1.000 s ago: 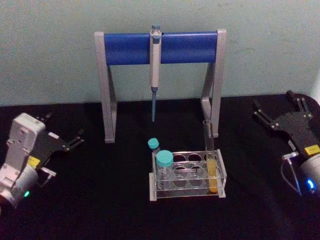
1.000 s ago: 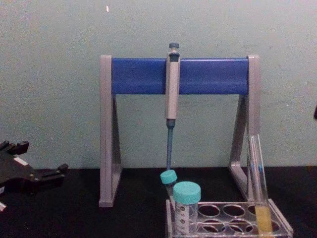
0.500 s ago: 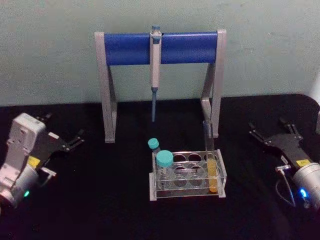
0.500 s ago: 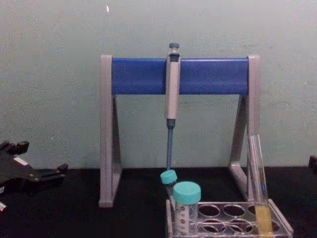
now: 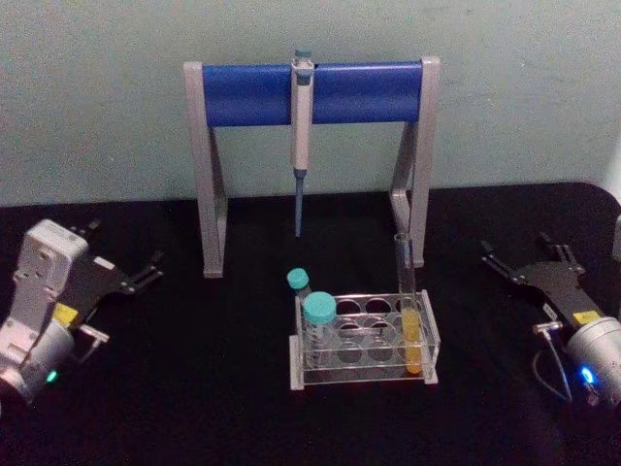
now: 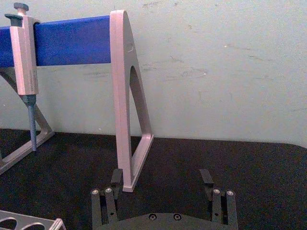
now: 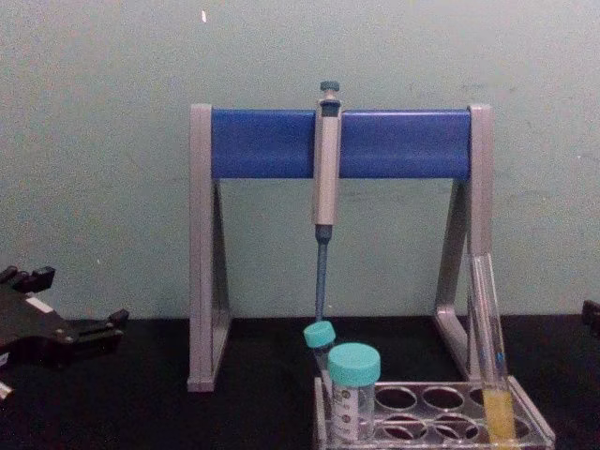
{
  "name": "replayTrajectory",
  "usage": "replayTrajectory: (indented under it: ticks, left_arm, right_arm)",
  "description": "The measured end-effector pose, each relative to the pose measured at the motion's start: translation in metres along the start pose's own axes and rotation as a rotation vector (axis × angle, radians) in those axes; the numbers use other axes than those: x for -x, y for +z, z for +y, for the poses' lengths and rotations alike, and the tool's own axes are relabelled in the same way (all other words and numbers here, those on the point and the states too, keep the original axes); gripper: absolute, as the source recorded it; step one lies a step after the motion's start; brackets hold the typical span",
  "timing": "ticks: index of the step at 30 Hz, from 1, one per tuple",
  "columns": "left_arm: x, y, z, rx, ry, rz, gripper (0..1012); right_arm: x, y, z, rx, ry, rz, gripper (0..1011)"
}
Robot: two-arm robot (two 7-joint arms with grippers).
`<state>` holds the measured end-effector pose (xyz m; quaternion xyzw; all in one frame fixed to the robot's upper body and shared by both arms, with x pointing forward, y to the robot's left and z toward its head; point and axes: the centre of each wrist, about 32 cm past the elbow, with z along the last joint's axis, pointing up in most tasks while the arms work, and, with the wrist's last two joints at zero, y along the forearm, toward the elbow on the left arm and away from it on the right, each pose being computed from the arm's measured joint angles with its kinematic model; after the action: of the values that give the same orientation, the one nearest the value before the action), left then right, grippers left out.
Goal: Pick up the test tube from the test tube rack, shake it, then place it back into the test tube rack.
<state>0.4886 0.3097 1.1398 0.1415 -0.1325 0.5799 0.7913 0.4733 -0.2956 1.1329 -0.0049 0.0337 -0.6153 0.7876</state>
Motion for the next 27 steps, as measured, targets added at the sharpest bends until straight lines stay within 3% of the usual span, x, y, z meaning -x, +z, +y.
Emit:
replayTrajectory:
  ticks: [27]
  left_arm:
    - [0.0,0.0,0.0,0.0,0.0,0.0,1001]
  right_arm:
    - [0.0004,0.0008,-0.0004,-0.008,-0.001,-0.01,1000]
